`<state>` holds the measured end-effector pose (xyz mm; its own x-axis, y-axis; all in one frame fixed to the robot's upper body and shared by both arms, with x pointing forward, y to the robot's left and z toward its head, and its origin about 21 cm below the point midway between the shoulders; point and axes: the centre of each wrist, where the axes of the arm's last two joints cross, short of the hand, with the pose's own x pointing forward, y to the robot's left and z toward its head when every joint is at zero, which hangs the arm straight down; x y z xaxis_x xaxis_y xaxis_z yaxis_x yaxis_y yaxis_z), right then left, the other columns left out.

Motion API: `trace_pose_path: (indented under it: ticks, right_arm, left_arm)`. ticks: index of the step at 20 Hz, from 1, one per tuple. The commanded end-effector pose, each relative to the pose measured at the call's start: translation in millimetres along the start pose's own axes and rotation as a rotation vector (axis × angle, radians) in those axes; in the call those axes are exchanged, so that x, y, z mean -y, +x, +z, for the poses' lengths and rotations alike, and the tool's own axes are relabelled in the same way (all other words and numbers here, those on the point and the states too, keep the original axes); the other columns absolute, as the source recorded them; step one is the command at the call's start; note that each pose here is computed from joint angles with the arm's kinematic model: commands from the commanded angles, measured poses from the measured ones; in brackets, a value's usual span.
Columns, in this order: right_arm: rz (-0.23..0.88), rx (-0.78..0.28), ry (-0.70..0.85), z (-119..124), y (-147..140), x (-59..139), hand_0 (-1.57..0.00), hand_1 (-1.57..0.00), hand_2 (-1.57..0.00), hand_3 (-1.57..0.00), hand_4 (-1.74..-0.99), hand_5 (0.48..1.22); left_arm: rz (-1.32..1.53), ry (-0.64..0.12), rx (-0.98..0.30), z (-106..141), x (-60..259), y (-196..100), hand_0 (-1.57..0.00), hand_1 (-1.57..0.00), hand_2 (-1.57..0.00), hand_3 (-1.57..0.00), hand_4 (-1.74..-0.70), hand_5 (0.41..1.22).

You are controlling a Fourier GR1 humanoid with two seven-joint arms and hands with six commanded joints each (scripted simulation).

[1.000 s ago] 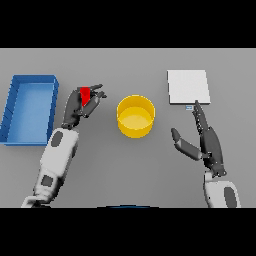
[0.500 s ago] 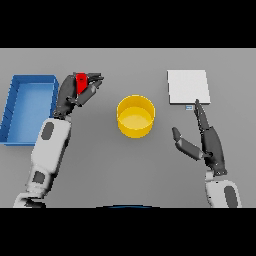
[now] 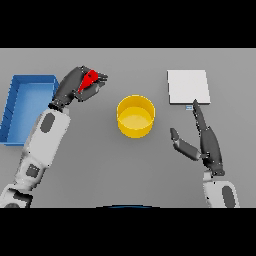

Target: Pick up the red beaker and tilt it to pour out 1 green nut into yellow bowl. Pick up the yellow bowl and place it on the metallic measuring scale.

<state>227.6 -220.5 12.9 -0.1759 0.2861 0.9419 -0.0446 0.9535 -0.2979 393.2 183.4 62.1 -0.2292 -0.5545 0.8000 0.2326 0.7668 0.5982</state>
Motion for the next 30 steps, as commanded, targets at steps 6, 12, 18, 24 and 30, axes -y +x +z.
trace_pose_path:
  ticks: [6, 12, 18, 24, 30]
  right_arm:
    - [-0.020, -0.011, 0.019, -1, 3, 0.2, 0.00, 0.00, 0.00, 0.00, -1.182, 0.668]
    - [-0.026, -0.016, 0.011, 3, 5, 1.9, 0.00, 0.00, 0.00, 0.00, -1.191, 0.675]
    - [-0.090, -0.038, 0.001, 8, 0, -2.1, 0.00, 0.00, 0.00, 0.00, -1.202, 0.651]
    - [-0.069, -0.029, -0.027, 7, -3, -2.3, 0.00, 0.00, 0.00, 0.00, -1.214, 0.600]
    - [-0.047, -0.007, -0.033, 2, 1, -1.3, 0.00, 0.00, 0.00, 0.00, -1.160, 0.569]
  left_arm:
    - [-0.381, -0.153, 0.028, -15, 7, 38, -1.57, -1.57, -1.57, -1.57, -1.74, 1.147]
    - [-0.810, -0.309, 0.027, -30, 25, 64, -1.57, -1.57, -1.57, -1.57, -1.69, 1.202]
    - [-1.149, -0.462, 0.079, -46, 32, 84, -1.57, -1.57, -1.57, -1.33, -1.72, 1.216]
    - [-1.366, -0.571, 0.191, -56, 49, 103, -1.57, -1.57, -1.57, -1.48, -1.73, 1.220]
    - [-1.635, -0.626, 0.297, -61, 53, 118, -1.57, -1.57, -1.57, -1.55, -1.74, 1.221]
